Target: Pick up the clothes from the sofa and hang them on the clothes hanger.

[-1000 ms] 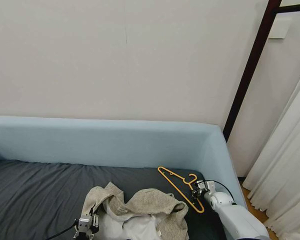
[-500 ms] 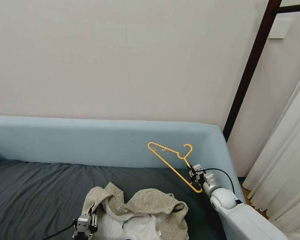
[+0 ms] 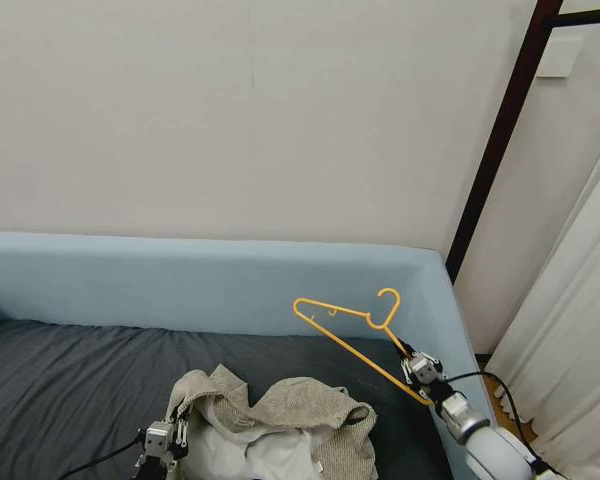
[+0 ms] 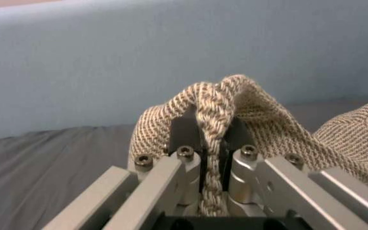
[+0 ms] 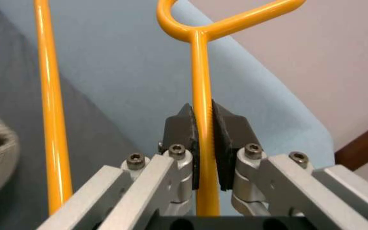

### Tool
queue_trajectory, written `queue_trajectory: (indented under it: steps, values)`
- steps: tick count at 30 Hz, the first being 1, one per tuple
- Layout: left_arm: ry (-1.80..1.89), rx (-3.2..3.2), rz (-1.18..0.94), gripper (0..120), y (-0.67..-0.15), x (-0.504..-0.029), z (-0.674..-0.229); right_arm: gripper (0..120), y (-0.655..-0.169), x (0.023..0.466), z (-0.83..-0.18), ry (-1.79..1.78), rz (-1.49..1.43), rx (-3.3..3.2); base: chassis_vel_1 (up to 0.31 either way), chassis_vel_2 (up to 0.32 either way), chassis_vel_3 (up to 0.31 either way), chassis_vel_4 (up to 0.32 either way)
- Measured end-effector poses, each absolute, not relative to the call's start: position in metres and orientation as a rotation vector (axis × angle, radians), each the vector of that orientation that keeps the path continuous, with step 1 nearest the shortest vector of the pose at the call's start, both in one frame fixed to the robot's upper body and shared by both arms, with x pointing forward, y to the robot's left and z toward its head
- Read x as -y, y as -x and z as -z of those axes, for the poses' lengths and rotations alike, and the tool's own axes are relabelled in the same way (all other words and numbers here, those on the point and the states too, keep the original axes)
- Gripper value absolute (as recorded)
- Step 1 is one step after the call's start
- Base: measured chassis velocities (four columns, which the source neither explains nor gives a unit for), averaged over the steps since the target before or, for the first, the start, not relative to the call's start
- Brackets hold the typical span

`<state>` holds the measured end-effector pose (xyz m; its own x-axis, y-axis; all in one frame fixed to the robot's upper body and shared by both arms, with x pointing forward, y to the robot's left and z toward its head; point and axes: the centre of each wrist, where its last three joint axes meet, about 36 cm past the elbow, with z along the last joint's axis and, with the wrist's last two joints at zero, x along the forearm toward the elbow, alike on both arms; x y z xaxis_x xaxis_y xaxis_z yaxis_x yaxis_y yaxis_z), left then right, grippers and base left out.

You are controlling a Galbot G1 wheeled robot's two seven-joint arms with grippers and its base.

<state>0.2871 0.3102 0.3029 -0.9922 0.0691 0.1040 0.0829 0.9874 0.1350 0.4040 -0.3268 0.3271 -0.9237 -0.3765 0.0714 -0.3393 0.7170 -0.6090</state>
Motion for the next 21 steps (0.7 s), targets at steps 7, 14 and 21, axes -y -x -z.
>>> queue_trajectory:
  steps: [7, 14, 21]
  values:
    - [0.096, 3.033, 0.198, 1, -0.281, -0.310, -0.306, 6, -0.368, 0.310, -0.316, 0.669, 1.023, -2.802, 0.000, 0.000, 0.000, 0.000]
    - [0.079, 3.025, 0.198, 1, -0.279, -0.309, -0.306, 6, -0.316, 0.294, -0.306, 0.775, 1.024, -2.757, 0.000, 0.000, 0.000, 0.000]
    - [0.063, 3.024, 0.192, 1, -0.281, -0.304, -0.310, 6, -0.282, 0.279, -0.288, 0.902, 1.033, -2.727, 0.000, 0.000, 0.000, 0.000]
